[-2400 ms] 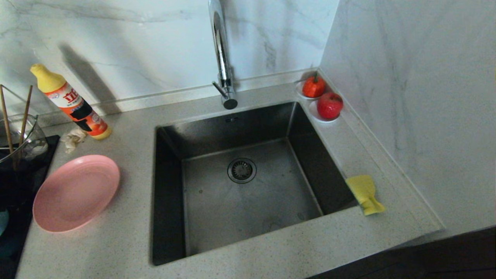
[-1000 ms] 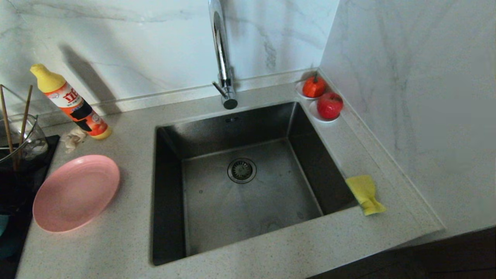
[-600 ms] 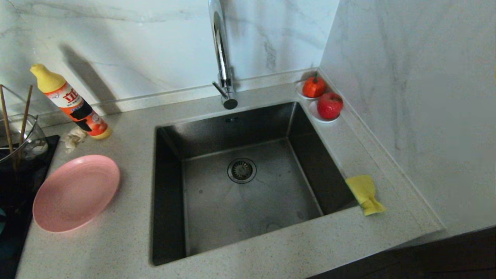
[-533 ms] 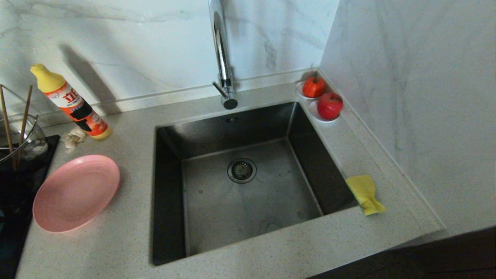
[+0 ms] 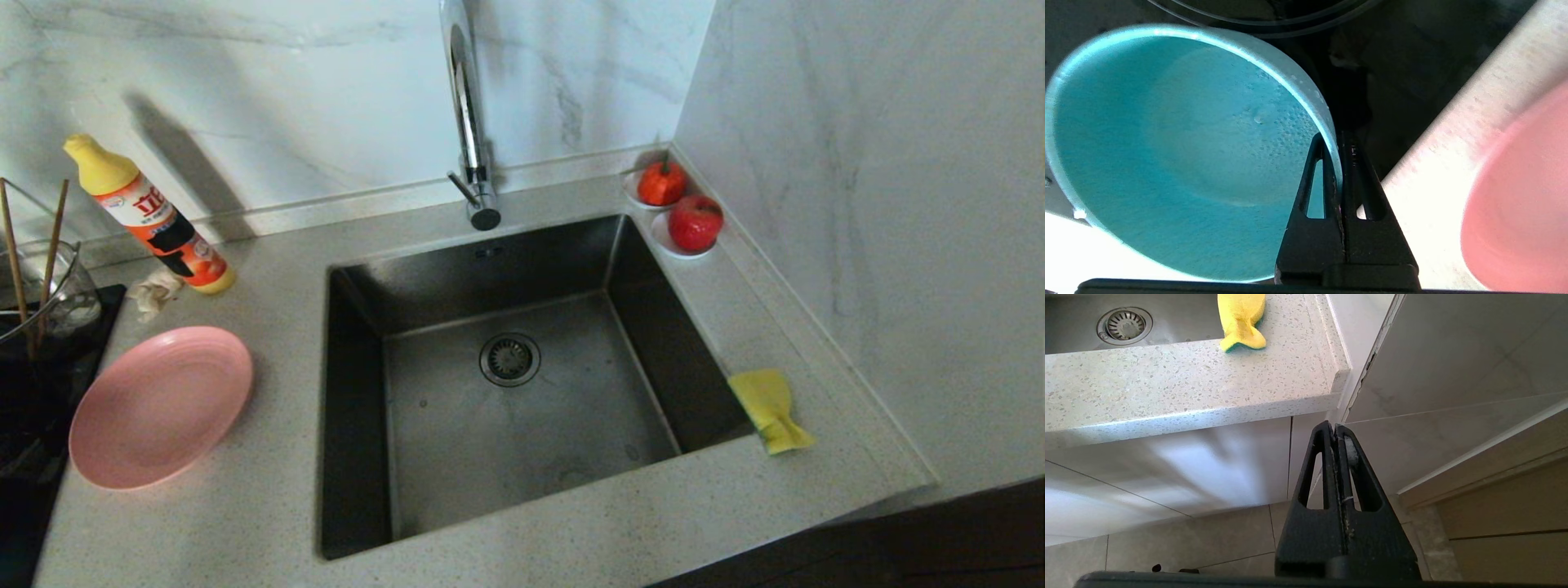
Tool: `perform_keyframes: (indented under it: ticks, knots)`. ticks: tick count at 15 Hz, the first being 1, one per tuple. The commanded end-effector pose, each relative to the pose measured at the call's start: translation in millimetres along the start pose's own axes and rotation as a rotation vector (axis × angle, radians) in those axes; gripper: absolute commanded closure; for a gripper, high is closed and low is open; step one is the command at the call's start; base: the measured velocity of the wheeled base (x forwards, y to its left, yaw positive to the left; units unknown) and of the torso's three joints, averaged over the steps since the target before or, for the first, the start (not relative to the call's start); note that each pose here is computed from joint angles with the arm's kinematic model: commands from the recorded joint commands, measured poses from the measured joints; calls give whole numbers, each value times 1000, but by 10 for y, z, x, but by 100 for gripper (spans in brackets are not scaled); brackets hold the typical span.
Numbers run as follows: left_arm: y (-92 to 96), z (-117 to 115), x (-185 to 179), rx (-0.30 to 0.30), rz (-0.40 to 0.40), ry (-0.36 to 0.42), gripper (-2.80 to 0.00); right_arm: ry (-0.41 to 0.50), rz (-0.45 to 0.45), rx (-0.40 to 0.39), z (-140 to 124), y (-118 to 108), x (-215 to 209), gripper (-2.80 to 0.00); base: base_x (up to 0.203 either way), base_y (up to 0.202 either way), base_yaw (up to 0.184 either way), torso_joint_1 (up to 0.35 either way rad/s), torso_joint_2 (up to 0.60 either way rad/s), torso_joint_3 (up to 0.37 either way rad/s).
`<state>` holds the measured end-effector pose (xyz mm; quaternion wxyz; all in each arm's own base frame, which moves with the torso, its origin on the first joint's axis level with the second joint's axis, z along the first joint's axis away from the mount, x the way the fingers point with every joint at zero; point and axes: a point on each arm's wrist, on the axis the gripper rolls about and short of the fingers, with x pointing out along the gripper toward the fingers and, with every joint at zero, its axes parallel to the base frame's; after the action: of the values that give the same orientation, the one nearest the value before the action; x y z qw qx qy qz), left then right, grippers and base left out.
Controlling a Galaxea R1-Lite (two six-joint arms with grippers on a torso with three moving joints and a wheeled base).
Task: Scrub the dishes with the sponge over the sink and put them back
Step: Place the bowl on the plate
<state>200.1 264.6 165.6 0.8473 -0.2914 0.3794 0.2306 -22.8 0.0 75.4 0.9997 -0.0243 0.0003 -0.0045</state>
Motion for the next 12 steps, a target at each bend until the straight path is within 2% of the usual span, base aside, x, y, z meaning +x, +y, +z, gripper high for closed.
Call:
perform_keyframes:
  ticks: [1,5,8,12]
  knots:
    - [-87,-15,-210,16,0,-34,0,1,0,-1,1,0,1,0,0,0,0,0,0,0]
    - [-196,-52,-449,31,-2,-60,0,1,0,-1,1,0,1,0,0,0,0,0,0,0]
    - [-288,-126,-633,68,-12,-56,0,1,0,-1,1,0,1,0,0,0,0,0,0,0]
    - [-598,-253,-825,154,-80,-48,0,1,0,-1,1,0,1,0,0,0,0,0,0,0]
